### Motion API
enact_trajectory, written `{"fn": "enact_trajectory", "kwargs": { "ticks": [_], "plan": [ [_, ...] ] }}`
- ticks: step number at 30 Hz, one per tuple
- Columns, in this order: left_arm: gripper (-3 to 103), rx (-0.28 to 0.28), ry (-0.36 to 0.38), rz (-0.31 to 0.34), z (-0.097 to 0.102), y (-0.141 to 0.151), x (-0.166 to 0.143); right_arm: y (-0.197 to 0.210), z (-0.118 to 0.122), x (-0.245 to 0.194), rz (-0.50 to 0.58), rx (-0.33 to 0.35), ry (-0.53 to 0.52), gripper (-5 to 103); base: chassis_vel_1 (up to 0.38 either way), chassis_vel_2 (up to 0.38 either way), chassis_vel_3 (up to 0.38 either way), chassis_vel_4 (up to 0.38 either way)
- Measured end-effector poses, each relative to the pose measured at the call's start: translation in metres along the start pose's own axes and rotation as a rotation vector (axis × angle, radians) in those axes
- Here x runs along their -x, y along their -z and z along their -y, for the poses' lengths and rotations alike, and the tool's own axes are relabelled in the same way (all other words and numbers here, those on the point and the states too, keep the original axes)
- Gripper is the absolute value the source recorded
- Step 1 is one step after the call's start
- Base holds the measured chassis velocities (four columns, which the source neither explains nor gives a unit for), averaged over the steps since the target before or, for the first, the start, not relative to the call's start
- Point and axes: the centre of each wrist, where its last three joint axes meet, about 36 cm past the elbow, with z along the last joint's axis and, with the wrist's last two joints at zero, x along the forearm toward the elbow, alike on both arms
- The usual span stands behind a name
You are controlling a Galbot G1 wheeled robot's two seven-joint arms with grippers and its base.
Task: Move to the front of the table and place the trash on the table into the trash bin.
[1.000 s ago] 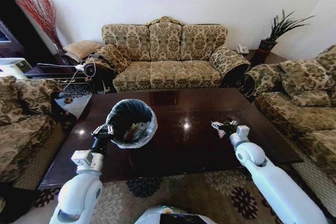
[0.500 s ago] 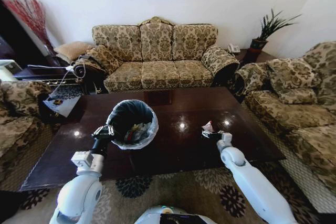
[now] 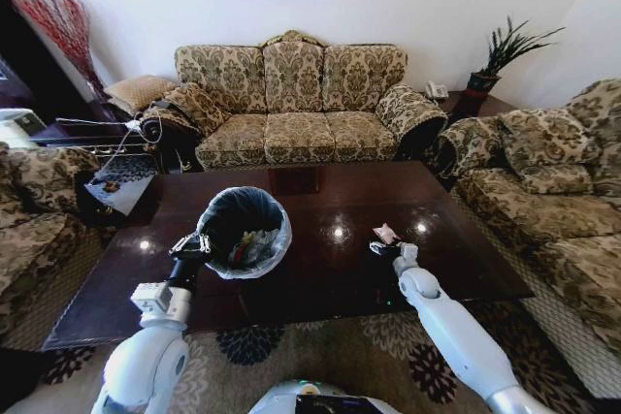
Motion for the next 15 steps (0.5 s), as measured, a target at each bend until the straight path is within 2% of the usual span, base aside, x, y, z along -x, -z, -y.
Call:
{"fn": "enact_trajectory", "kwargs": {
  "ticks": [1,2,5,6,9,11,14,15],
  "plan": [
    [3,0.0,0.0,0.0,0.0001,-0.0001,-0.0001,0.0006,0.0004,0.0002,0.003,0.0,0.001,79,0.0,0.0,0.0,0.0],
    [3,0.0,0.0,0.0,0.0001,-0.0001,-0.0001,0.0006,0.0004,0.0002,0.003,0.0,0.001,79,0.0,0.0,0.0,0.0],
    [3,0.002,0.002,0.001,0.0006,-0.0005,-0.0005,0.0025,0.0016,0.0007,0.011,-0.002,0.0,62,0.0,0.0,0.0,0.0],
    [3,0.002,0.002,0.001,0.0006,-0.0005,-0.0005,0.0025,0.0016,0.0007,0.011,-0.002,0.0,62,0.0,0.0,0.0,0.0],
    [3,0.001,0.005,0.002,0.001,-0.0009,-0.0009,0.0032,0.0022,0.0005,0.014,-0.003,-0.004,46,0.0,0.0,0.0,0.0],
    [3,0.001,0.005,0.003,0.001,-0.001,-0.001,0.0036,0.0023,0.0003,0.015,-0.004,-0.006,46,0.0,0.0,0.0,0.0],
    [3,0.001,0.005,0.007,0.0011,0.0001,-0.0014,0.0029,0.0024,-0.0003,0.02,-0.003,-0.017,30,0.0,0.0,0.0,0.0],
    [3,0.001,0.005,0.007,0.0011,0.0001,-0.0014,0.0029,0.0024,-0.0003,0.02,-0.003,-0.017,30,0.0,0.0,0.0,0.0]
  ]
}}
